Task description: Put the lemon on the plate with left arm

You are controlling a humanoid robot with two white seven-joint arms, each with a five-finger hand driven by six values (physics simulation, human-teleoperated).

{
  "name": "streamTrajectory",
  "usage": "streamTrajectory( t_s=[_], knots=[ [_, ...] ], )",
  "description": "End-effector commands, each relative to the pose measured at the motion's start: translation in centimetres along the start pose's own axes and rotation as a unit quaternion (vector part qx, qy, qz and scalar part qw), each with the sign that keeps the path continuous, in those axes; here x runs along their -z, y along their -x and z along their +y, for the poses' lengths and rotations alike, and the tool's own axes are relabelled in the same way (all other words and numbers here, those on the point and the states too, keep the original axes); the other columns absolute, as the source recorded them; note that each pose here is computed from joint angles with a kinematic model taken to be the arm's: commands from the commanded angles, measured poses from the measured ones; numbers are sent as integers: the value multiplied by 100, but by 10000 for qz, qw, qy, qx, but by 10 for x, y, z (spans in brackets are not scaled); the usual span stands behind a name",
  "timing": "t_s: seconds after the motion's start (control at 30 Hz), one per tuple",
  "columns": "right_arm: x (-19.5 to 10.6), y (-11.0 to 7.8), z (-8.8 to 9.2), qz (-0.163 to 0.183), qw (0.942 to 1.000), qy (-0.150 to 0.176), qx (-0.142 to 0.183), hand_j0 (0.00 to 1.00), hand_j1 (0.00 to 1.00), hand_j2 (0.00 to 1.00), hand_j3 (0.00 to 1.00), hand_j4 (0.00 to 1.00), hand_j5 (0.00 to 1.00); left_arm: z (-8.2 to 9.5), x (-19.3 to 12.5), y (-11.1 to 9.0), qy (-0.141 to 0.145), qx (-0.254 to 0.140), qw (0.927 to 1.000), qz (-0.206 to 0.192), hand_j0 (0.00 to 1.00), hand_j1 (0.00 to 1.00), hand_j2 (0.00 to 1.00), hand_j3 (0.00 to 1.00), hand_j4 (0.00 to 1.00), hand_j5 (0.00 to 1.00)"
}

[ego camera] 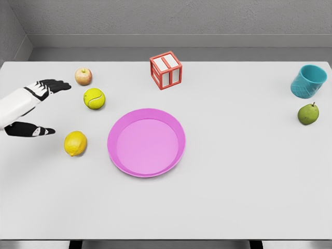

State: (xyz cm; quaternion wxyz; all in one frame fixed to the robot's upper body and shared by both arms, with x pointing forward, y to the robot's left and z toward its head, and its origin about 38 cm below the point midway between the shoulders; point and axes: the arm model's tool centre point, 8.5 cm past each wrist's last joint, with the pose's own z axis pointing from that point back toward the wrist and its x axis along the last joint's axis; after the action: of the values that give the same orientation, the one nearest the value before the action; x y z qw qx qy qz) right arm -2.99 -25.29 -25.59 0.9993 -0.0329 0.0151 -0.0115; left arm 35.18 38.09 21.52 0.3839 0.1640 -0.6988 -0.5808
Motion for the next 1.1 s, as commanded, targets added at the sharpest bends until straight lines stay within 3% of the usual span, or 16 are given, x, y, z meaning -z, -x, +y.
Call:
streamTrajectory(
  t_s=[0.0,0.07,0.13,0.17,0.23,0.27,0.4,0.47,0.63,0.73,0.83,1.0,1.07],
  knots=[
    [0,-2,1,-18,9999,-5,109,100,100,100,100,100,100,1,0,0,-18,-19,10000,-9,100,100,100,100,100,100],
    [0,0,0,14,10000,-2,47,100,100,100,100,100,100,0,0,0,32,-13,10000,-7,100,100,100,100,100,100],
    [0,0,0,14,10000,-2,32,100,100,100,100,100,100,-3,0,0,431,52,9991,5,100,100,100,100,100,100],
    [0,0,0,14,10000,-1,39,100,100,100,100,100,100,-8,0,0,829,79,9965,1,100,100,100,100,100,100],
    [0,0,0,14,10000,-2,32,100,100,100,100,100,100,-15,-3,3,1319,175,9911,67,100,100,100,100,100,100],
    [0,0,0,14,10000,-1,39,100,100,100,100,100,100,-17,-4,3,1425,249,9894,101,100,100,100,100,100,100],
    [0,0,0,14,10000,-2,32,100,100,100,100,100,100,10,-30,15,2151,810,9723,436,100,100,100,100,100,100],
    [0,0,0,14,10000,-1,39,100,100,100,100,100,100,10,-36,16,2496,899,9630,484,100,100,100,100,100,100],
    [0,0,0,14,10000,-1,39,100,100,100,100,100,100,13,-25,18,2524,1365,9565,527,100,100,100,100,100,100],
    [0,0,0,14,10000,-1,39,100,100,100,100,100,100,6,-10,15,2404,1496,9580,451,100,100,100,100,100,100],
    [0,0,0,14,10000,-1,39,100,100,100,100,100,100,-16,19,6,2440,1612,9562,160,100,100,100,100,100,100],
    [0,0,0,14,10000,-2,32,100,100,100,100,100,100,-17,23,5,2448,1629,9557,124,100,100,100,100,100,100],
    [0,0,0,14,10000,-1,39,100,100,100,100,100,100,-29,28,1,2569,1652,9522,30,100,100,100,100,100,100]
  ],
)
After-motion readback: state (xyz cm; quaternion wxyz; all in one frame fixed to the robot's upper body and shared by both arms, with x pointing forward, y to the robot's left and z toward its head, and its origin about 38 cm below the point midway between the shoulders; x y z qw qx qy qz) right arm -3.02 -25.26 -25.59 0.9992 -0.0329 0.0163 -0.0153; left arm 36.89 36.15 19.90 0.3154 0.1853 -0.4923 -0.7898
